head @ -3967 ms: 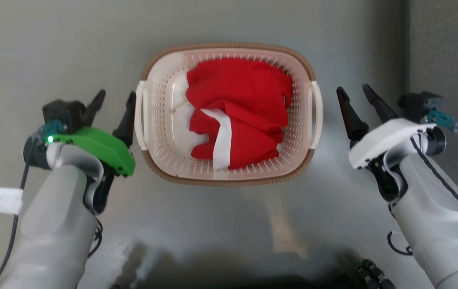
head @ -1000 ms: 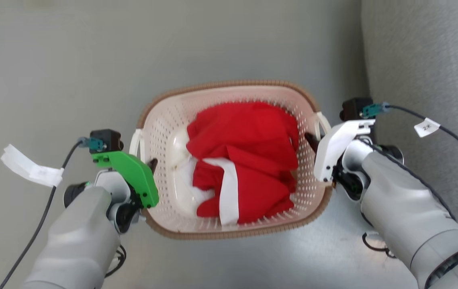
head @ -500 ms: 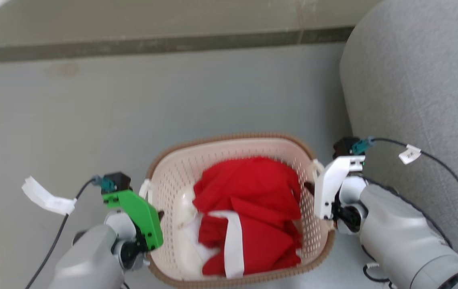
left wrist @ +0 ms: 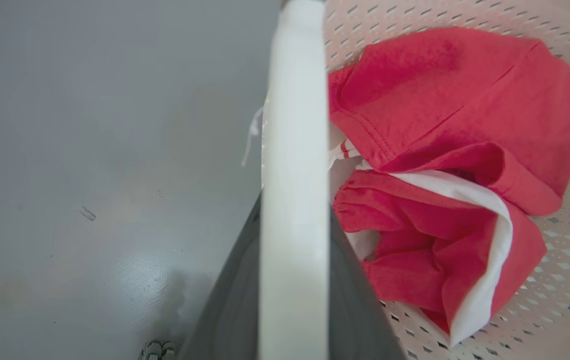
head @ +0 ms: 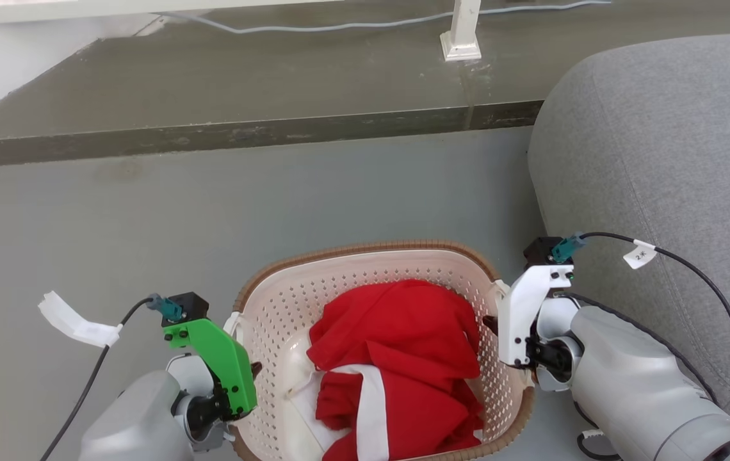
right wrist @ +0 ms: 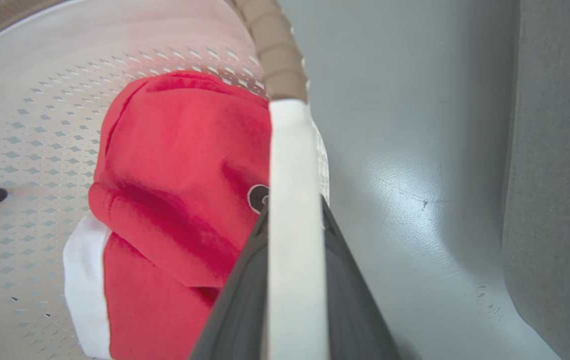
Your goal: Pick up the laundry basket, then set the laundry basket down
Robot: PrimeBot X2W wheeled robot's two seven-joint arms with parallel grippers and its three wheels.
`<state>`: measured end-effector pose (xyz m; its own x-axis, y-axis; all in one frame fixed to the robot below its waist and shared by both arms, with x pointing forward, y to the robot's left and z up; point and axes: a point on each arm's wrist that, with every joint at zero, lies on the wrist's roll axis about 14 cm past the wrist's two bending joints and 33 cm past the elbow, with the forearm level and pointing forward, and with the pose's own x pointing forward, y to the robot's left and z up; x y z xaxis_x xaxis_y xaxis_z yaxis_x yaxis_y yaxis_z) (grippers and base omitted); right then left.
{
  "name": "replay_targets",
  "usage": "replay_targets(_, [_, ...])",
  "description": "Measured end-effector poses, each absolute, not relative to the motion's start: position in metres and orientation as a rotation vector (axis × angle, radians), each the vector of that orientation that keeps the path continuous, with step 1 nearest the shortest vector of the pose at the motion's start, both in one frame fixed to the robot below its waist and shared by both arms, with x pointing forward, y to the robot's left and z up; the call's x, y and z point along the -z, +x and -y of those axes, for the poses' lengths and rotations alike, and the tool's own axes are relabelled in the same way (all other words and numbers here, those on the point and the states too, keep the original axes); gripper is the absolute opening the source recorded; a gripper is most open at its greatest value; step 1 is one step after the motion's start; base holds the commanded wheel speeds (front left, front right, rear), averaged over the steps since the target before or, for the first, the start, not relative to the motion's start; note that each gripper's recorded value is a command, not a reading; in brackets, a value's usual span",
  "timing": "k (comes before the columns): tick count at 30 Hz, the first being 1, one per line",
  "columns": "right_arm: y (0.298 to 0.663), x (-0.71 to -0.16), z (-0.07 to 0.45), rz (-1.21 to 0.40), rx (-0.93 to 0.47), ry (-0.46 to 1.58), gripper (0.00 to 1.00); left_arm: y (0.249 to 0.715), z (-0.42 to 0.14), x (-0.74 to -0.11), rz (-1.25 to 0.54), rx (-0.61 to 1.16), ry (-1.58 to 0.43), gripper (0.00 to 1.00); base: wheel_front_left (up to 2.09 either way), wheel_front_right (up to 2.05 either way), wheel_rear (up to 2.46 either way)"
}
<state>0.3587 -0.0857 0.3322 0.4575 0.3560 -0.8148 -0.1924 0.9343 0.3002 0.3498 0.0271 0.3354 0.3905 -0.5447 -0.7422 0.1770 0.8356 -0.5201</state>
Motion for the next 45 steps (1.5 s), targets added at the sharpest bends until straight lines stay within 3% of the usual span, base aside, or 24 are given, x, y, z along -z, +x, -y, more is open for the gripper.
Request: replay_targets(45, [0.3591, -0.3284, 0.086, -1.059, -0.354, 0.174, 0.0, 0.3499, -0.0268, -0.3297, -1.092, 0.487, -0.4, 0.0, 0.0, 0.0, 0.0])
